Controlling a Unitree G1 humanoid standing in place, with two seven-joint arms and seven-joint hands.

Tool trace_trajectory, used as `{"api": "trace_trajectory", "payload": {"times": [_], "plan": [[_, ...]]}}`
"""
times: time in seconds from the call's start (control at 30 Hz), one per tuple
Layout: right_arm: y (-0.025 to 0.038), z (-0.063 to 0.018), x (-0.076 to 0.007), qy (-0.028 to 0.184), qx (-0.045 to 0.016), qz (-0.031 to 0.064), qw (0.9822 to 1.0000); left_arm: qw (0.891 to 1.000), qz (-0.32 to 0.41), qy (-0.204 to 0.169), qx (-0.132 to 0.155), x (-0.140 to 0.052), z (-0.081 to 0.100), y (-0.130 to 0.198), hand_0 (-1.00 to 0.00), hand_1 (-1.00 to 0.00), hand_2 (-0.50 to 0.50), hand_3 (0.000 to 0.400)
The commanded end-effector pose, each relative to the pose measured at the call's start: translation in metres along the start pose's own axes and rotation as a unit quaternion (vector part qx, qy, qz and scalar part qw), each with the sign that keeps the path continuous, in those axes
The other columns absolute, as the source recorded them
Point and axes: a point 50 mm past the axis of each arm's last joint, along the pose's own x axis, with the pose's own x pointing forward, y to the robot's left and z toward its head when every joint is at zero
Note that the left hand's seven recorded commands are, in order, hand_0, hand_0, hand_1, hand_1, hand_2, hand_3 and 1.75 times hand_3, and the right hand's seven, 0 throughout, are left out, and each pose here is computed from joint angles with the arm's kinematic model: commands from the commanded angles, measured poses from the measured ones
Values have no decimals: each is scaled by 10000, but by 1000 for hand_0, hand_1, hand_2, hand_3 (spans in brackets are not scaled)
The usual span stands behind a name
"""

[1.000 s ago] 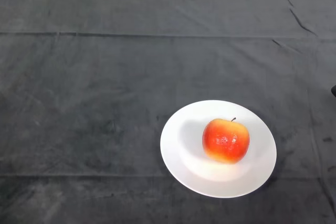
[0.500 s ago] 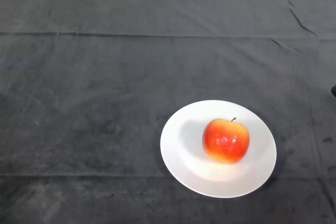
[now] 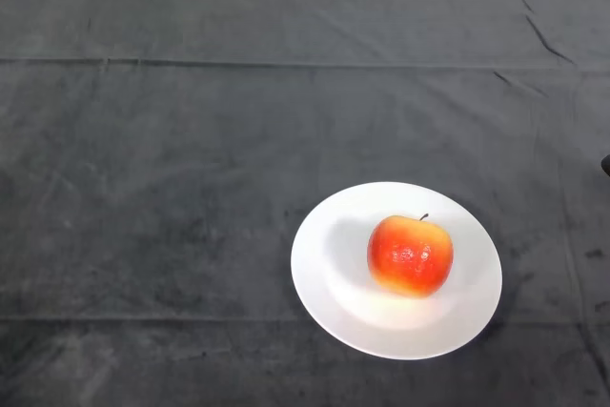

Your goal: Move the apple to the plate

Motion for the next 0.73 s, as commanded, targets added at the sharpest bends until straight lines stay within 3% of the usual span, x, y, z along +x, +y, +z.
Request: {"api": "trace_trajectory", "payload": {"times": [0.03,0.73], "plan": [[98,172,-55,-176,-136,35,9997,9998,210,51,7,39,-3,28,0,0,0,0],[98,172,-55,-176,-136,34,9997,9998,199,45,16,36,7,27,0,0,0,0]]}}
